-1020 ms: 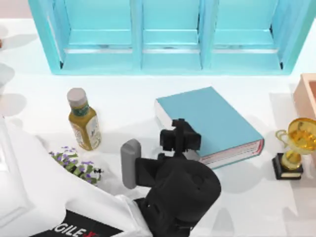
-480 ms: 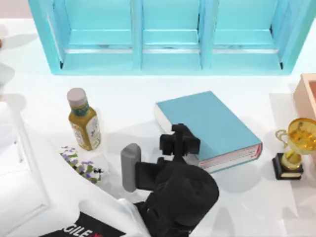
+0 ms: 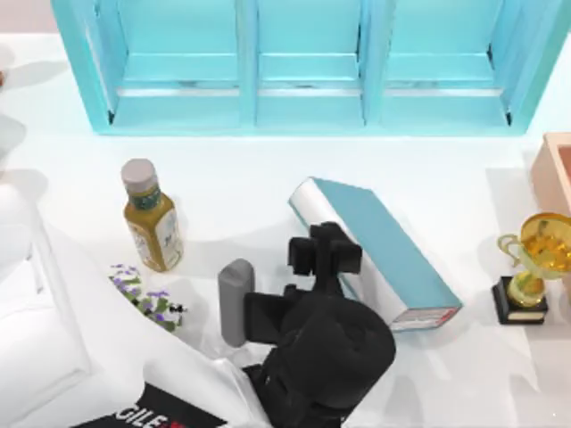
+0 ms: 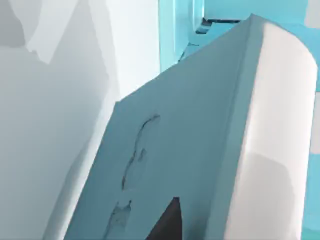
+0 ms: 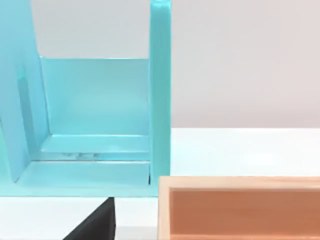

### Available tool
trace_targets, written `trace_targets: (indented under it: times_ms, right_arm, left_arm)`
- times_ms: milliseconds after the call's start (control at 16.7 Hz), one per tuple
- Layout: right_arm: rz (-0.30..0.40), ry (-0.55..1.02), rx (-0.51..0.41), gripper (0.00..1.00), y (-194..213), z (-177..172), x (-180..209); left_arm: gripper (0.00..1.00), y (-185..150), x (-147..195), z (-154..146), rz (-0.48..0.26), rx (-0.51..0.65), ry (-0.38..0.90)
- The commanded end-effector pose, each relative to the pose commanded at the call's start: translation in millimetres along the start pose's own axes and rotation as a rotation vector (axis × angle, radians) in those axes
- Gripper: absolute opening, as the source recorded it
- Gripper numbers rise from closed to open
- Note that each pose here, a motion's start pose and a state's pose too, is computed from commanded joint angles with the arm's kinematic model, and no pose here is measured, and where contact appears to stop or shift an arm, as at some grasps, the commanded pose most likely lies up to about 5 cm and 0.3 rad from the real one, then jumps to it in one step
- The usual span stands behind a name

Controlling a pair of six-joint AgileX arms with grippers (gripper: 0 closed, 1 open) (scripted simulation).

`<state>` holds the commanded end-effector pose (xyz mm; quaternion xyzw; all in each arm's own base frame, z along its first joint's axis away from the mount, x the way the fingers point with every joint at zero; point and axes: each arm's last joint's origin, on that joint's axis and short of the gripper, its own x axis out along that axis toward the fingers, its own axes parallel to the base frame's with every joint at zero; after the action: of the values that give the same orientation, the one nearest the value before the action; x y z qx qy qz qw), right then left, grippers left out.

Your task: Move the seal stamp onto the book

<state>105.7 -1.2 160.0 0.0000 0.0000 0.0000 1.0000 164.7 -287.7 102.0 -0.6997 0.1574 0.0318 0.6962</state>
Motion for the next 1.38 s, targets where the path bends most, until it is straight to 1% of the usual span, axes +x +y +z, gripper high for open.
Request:
trace_targets:
  times_ms: [180, 240, 840, 960, 1140, 1260, 1380]
  right_arm:
    - [0.0, 0.0, 0.0, 1.0, 0.0, 0.0, 0.0]
    - [0.0, 0.0, 0.0, 1.0, 0.0, 0.0, 0.0]
    - [0.0, 0.0, 0.0, 1.0, 0.0, 0.0, 0.0]
    - [0.0, 0.0, 0.0, 1.0, 0.0, 0.0, 0.0]
    - [0.0, 0.0, 0.0, 1.0, 0.0, 0.0, 0.0]
    - [0.0, 0.0, 0.0, 1.0, 0.0, 0.0, 0.0]
    - [0.0, 0.0, 0.0, 1.0, 0.0, 0.0, 0.0]
  left_arm:
    - [0.98, 0.0, 0.0, 0.0, 0.0, 0.0, 0.0]
    - [1.0, 0.0, 0.0, 0.0, 0.0, 0.0, 0.0]
    - [1.0, 1.3, -3.3, -2.2, 0.007, -0.001, 0.008]
    - [1.0, 4.3, -15.3, -10.7, 0.025, -0.012, 0.029]
    - [1.0, 13.8, -44.4, -24.2, 0.071, -0.027, 0.047]
    - [1.0, 23.1, -68.4, -29.1, 0.102, -0.013, 0.039]
    - [1.0, 30.6, -92.5, -29.0, 0.112, 0.01, 0.019]
